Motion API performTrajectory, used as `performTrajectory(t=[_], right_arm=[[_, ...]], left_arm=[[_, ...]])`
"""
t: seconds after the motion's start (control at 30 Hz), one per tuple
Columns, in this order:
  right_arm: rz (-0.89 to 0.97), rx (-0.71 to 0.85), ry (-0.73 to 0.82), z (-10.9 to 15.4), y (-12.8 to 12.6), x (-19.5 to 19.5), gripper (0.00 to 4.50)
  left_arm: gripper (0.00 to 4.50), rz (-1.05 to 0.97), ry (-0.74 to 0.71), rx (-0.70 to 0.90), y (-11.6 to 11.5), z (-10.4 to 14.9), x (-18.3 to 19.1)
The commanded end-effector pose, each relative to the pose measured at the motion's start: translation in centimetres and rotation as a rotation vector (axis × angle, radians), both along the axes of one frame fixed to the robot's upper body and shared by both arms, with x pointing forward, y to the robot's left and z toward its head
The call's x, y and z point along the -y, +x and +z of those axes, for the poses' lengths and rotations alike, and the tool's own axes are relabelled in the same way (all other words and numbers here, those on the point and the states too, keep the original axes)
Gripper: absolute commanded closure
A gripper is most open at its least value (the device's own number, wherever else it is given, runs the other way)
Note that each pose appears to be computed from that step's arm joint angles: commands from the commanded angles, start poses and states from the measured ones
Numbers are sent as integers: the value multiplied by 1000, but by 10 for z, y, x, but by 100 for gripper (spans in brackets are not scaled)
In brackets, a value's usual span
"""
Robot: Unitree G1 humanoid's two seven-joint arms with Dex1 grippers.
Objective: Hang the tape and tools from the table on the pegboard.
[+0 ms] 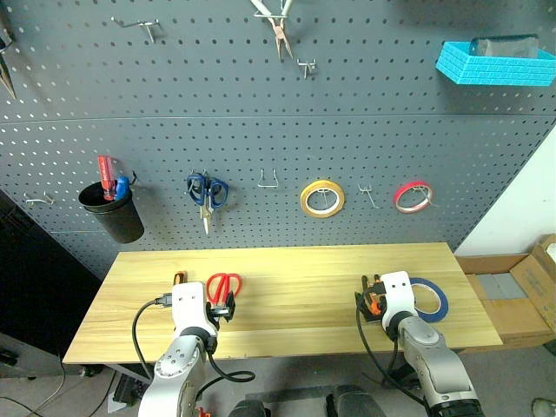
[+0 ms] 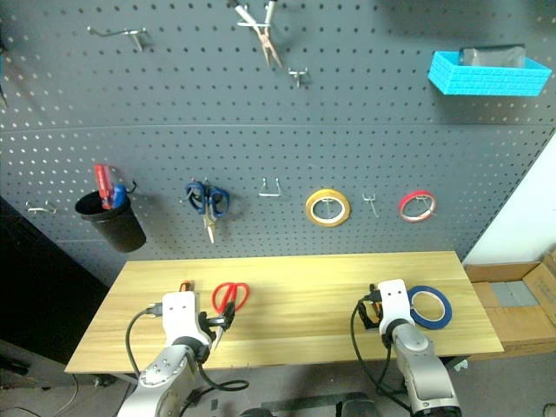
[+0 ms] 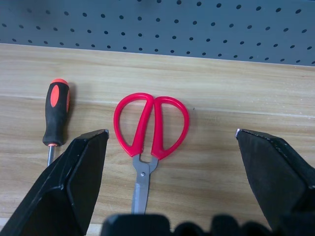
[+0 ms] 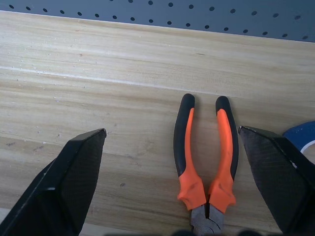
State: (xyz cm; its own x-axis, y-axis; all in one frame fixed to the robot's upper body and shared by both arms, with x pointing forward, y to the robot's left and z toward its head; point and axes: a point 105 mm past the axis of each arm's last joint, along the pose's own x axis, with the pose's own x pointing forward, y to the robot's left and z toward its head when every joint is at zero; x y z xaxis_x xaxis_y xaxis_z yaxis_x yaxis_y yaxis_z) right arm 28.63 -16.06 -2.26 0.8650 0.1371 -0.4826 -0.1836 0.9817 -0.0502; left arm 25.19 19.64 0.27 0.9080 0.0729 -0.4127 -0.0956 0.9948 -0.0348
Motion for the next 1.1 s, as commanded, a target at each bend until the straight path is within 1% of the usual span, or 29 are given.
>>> performTrajectory(t=[0.03, 0.1, 0.97, 1.03, 1.1], right_arm=[[-4, 50, -5, 14, 7, 2, 0], [-3, 50, -7, 14, 7, 2, 0], [-21, 53, -5, 15, 4, 6, 0], [-21, 60, -20, 18, 4, 9, 0], [-2, 60, -41, 20, 3, 15, 0]], left_arm=[[6, 12, 28, 40, 3, 10, -3], [6, 11, 14, 56, 4, 11, -3], [6, 7, 8, 46, 2, 10, -2], [6, -22, 18, 55, 4, 12, -1], [6, -109, 20, 94, 17, 23, 4]])
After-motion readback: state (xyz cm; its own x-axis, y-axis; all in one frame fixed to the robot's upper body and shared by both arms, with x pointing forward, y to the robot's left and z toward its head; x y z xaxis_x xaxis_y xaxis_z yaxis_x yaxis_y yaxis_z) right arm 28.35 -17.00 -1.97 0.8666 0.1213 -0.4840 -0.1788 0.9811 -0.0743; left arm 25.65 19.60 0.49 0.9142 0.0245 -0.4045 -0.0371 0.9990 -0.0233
